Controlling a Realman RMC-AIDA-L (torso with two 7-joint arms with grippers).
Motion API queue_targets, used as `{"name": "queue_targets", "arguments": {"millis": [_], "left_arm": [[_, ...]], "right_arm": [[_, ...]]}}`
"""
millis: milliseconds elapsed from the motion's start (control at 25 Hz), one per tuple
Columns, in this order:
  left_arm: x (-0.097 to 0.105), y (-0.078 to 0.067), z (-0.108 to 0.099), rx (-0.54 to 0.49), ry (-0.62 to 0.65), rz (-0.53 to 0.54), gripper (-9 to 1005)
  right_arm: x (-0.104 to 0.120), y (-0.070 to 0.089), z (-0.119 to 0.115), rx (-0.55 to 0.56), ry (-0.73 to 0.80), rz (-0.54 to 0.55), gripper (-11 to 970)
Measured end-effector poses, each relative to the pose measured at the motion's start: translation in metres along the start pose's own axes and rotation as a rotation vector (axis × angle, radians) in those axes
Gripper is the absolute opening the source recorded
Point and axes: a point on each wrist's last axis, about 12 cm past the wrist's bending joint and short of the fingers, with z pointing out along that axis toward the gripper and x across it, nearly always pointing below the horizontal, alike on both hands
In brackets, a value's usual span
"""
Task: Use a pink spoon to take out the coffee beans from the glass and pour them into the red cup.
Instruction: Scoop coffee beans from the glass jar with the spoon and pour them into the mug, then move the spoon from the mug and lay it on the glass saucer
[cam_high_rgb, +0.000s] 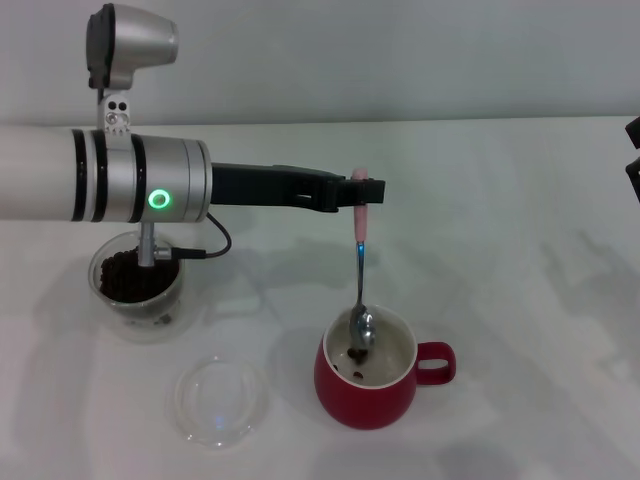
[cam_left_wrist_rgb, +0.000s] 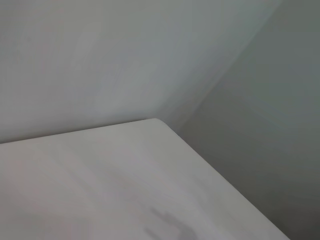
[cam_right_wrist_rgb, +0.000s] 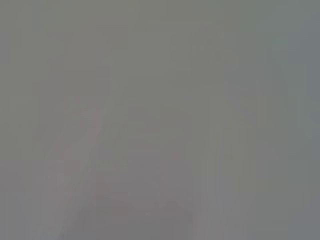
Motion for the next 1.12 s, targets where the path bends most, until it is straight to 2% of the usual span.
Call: {"name": "queue_targets", "arguments": {"millis": [160, 360, 480, 840, 1120], "left_arm": [[0.0, 0.0, -0.006, 0.002, -0.02, 0.001, 131], [0.001, 0.0, -0.034, -0.024, -0.113, 0.028, 133], [0.008, 0.005, -0.054, -0.037, -0.18, -0.004, 134], [0.055, 0.028, -0.096, -0.137, -0.273, -0.131, 136], [0.084, 0.034, -0.114, -0.191, -0.299, -0.182, 139]], "right_arm": [[-0.001, 0.0, -0.002, 0.002, 0.0, 0.0, 528], [-0.001, 0.0, -0.002, 0.003, 0.0, 0.0, 528], [0.0, 0.0, -0.002, 0.004, 0.002, -0.001, 528], [0.0, 0.0, 0.0, 0.002, -0.004, -0.001, 528], [-0.002, -0.001, 0.001, 0.024, -0.019, 0.0, 528]]}}
